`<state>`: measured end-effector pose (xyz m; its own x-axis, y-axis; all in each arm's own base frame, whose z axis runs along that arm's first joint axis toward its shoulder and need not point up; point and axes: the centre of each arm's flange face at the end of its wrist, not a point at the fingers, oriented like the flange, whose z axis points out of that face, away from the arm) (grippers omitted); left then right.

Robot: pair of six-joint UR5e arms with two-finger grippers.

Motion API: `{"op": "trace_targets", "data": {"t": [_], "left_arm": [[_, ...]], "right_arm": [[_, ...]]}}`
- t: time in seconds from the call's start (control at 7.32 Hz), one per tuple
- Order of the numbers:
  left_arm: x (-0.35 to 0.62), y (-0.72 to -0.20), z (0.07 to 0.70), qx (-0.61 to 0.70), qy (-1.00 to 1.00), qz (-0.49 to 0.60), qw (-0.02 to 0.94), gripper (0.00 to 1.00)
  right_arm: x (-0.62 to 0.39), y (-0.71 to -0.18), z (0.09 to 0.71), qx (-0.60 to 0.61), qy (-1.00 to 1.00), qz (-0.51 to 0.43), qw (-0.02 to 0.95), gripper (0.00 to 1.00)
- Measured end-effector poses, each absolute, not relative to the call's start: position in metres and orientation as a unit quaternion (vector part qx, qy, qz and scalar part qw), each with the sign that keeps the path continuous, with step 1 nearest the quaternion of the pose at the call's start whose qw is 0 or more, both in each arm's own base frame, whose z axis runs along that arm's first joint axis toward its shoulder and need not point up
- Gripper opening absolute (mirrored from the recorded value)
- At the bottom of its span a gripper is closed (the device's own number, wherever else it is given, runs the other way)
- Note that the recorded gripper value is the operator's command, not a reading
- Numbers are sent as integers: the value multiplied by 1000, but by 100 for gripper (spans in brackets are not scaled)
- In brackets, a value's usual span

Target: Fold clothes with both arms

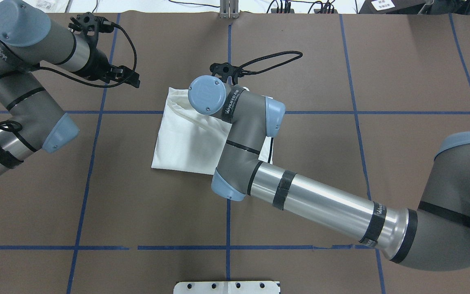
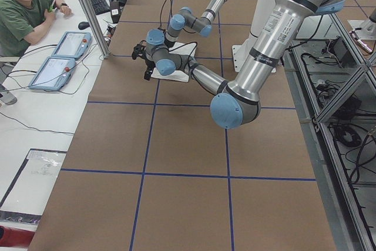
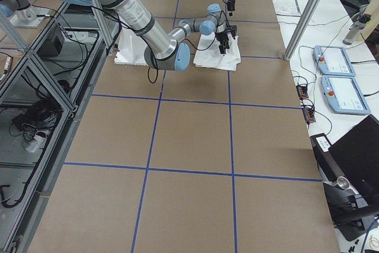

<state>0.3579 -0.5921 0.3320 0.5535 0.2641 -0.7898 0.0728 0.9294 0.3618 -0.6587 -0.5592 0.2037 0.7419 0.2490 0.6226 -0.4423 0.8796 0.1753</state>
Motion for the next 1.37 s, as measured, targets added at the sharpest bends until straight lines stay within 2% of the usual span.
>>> {"op": "trace_targets", "data": {"t": [0.55, 0.96, 1.37], "left_arm": [[353, -586, 321, 181, 477, 45, 859, 100], [376, -577, 310, 147, 493, -3, 858, 100], [457, -566, 283, 108, 477, -52, 871, 100]], "right_arm": [[-602, -632, 226, 237, -247, 199, 918, 100], [-565, -656, 219, 190, -288, 165, 924, 100], [-495, -663, 233, 155, -342, 106, 921, 100]]}}
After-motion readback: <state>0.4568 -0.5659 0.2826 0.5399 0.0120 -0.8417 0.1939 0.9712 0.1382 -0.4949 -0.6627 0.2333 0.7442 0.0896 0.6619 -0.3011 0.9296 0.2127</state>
